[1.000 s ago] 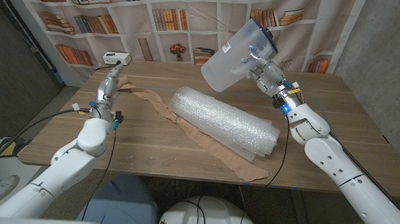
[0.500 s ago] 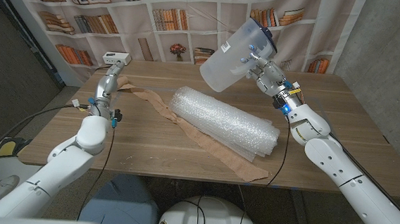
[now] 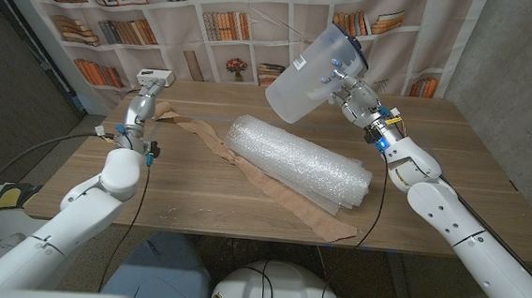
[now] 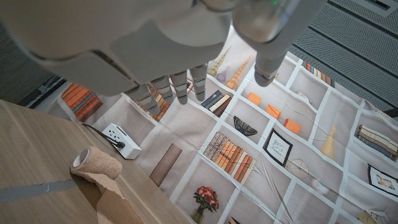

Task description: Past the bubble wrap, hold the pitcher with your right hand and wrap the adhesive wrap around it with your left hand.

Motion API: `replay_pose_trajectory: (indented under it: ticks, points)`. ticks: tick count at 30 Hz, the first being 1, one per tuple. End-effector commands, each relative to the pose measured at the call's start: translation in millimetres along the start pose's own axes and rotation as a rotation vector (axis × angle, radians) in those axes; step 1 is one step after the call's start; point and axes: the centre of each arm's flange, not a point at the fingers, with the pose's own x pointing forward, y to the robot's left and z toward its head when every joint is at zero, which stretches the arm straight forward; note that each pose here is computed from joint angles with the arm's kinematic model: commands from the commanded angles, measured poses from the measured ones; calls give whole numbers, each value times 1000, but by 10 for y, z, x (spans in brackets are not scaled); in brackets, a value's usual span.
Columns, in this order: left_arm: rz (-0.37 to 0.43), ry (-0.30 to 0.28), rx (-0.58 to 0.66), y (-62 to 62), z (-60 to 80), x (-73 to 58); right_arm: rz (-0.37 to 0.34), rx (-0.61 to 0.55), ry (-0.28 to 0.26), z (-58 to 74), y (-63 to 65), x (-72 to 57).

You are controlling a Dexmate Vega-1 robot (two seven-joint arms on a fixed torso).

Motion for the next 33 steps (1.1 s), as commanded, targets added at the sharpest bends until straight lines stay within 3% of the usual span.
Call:
replay_pose_trajectory:
  ticks: [1,8,15,29,33]
  points:
    - [10,0,36,62,62,102,0,2,12,19,-61,-3]
    - [13,-11,156,69,129,165,6,2,14,19,-86,35]
    - [5,-2,144,53,114,218,6,2,14,12,-97,64]
    - [-1,-19,184,173,178,381,0,0,12,-8,-101,103]
    - [9,-23,269,229,214,415,-2,-5,12,-11,-89,109]
